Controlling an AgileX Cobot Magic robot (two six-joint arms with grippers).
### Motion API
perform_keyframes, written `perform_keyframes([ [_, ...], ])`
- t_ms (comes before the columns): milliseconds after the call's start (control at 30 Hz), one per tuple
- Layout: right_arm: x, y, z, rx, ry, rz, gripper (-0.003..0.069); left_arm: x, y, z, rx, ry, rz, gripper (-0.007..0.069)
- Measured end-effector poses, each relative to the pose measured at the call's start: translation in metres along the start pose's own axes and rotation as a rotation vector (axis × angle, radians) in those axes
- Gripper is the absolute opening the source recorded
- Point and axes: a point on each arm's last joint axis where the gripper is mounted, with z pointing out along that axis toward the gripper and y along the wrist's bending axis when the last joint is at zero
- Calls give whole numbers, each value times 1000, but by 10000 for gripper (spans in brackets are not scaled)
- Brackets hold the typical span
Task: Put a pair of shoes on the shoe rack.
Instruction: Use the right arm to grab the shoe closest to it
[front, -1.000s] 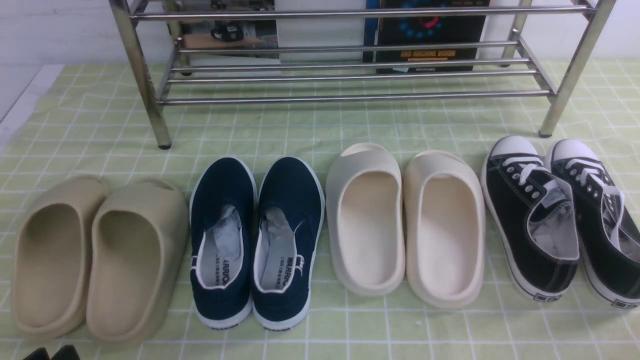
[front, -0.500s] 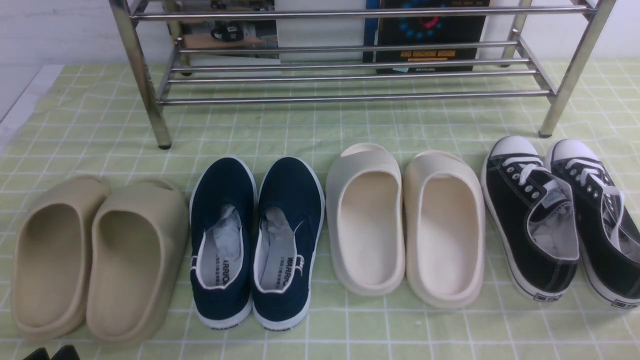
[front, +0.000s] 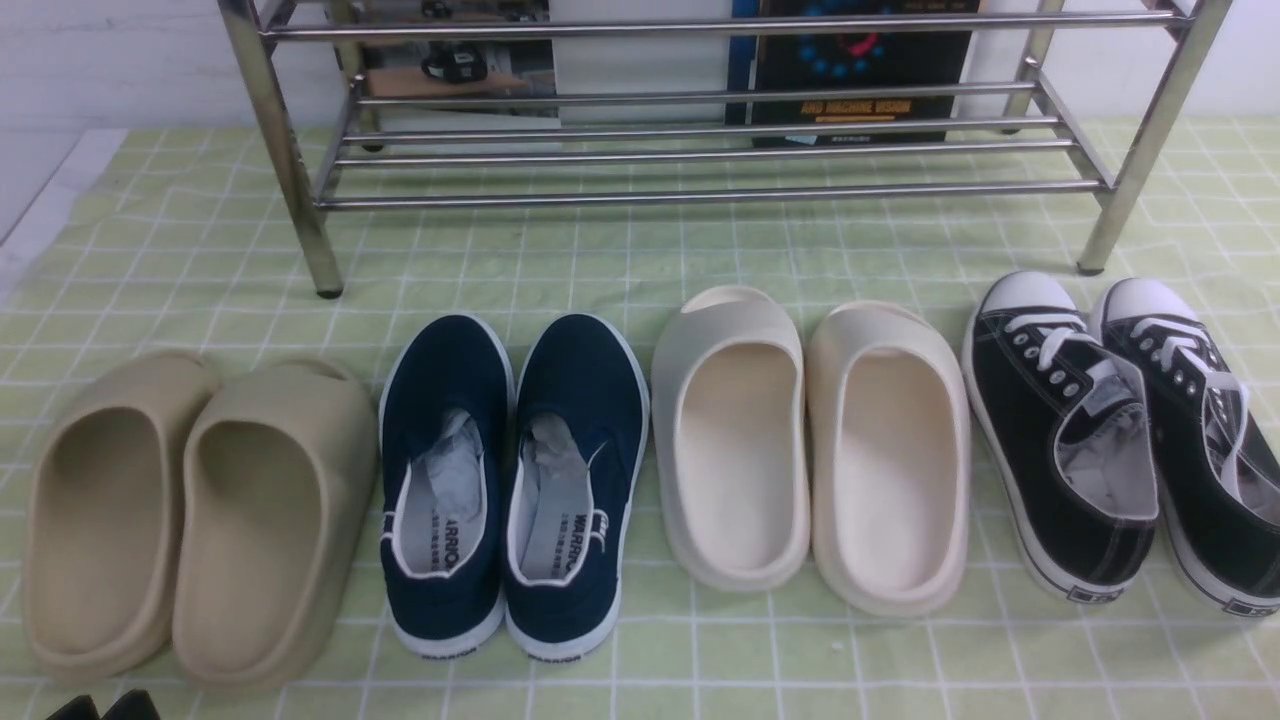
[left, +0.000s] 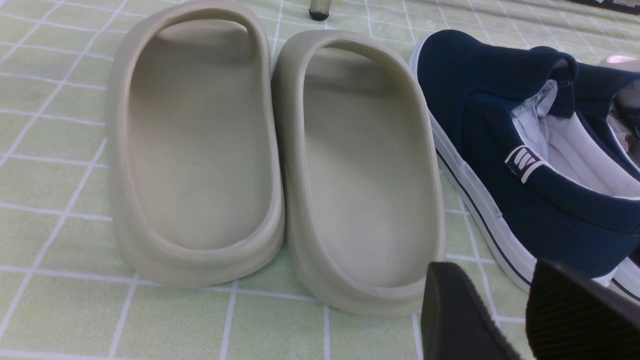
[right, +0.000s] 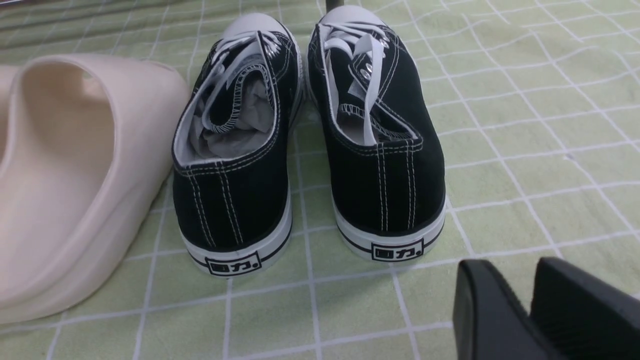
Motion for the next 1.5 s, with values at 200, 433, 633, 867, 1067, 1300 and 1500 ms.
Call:
perform_keyframes([
  [200,-1,0,0,-6,-24,-1,184,0,0,0,0,0,0,238],
  [433,-3,0,1,1,-55,-39,186,0,0,0,0,0,0,238],
  [633,-4,0,1,1,-62,-45,197,0,0,0,0,0,0,238],
  [867,-23,5,-3,-54,-278,-47,209,0,0,0,0,0,0,238],
  [1067,-50,13,-17,-172,-610,50,216,0,0,0,0,0,0,238],
  [1300,-65,17,-30,-274,-790,143,204,0,0,0,0,0,0,239],
  [1500,-128,26,-39,-189,-734,-5,1,0,0,0,0,0,0,239],
])
